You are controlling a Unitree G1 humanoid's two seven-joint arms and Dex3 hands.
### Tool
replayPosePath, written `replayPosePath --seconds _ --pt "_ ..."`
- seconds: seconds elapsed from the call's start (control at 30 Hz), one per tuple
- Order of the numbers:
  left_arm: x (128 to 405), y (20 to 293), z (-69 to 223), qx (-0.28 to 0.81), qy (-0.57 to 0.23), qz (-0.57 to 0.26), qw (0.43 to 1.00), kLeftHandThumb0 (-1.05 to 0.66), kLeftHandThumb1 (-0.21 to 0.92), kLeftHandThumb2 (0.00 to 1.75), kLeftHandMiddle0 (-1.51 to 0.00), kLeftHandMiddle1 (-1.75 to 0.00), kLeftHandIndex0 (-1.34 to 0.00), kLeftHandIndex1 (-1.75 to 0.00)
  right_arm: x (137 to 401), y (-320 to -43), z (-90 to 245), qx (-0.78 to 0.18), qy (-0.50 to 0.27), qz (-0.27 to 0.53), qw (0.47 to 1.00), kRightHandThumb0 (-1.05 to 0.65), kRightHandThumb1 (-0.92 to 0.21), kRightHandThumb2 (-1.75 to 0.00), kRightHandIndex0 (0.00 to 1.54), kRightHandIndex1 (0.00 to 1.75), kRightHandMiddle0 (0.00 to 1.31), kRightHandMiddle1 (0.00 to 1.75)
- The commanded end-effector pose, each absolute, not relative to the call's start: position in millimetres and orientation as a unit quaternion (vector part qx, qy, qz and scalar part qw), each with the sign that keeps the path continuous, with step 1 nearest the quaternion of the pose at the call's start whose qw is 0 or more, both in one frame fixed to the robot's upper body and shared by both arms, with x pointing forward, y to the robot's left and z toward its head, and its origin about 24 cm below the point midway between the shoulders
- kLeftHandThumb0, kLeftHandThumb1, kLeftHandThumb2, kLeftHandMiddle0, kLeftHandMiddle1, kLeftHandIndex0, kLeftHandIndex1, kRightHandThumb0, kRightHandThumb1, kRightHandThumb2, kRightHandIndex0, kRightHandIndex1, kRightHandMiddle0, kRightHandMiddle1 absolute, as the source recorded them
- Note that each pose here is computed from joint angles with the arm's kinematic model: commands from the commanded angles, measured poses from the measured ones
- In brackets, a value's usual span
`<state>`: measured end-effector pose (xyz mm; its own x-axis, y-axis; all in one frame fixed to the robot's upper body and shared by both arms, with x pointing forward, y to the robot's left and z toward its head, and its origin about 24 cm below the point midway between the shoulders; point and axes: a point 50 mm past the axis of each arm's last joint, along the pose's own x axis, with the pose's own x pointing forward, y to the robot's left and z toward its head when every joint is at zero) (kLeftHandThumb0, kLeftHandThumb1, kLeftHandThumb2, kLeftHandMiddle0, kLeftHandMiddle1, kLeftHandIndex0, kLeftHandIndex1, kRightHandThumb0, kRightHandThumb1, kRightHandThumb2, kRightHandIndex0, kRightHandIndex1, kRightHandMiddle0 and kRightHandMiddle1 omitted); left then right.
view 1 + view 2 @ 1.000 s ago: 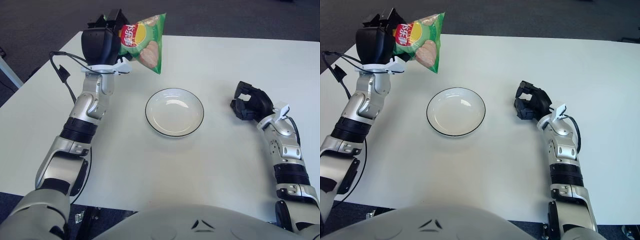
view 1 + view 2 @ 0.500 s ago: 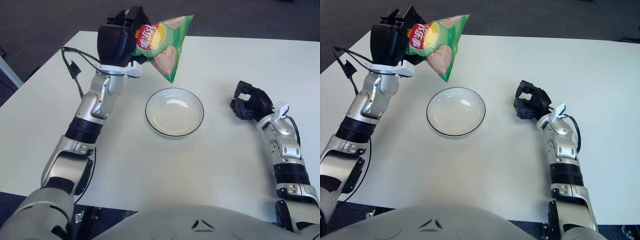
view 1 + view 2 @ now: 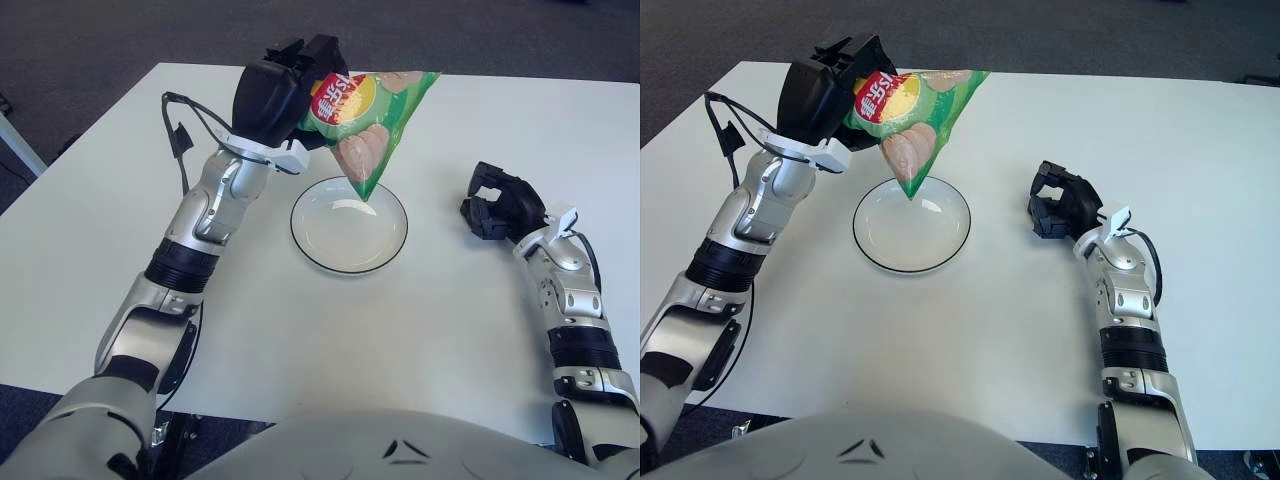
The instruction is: Put the snack into the plate.
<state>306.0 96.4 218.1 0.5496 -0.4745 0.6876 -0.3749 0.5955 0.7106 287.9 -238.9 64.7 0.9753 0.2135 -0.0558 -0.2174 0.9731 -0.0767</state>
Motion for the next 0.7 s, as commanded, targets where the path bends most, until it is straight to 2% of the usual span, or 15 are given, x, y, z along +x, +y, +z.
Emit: replayPosePath --seconds 0.0,0.67 --pt "302.6 87.1 209.9 0.450 -0.476 -0.071 0.752 0.00 -0.06 1.73 -0.90 -1.71 -0.67 -1.75 267.9 -237.9 19.6 -0.037 0.140 0.111 0.983 -0.48 -0.34 -1.29 1.29 1.75 0.60 1.75" --pt "301.4 72.4 182.8 0.430 -0.457 -0.124 0.769 0.00 -0.06 1.74 -0.89 -1.72 -0.67 -1.75 267.5 -235.1 19.5 -0.038 0.140 0.107 0.984 -0.48 -0.33 -1.30 1.28 1.75 0.60 1.75"
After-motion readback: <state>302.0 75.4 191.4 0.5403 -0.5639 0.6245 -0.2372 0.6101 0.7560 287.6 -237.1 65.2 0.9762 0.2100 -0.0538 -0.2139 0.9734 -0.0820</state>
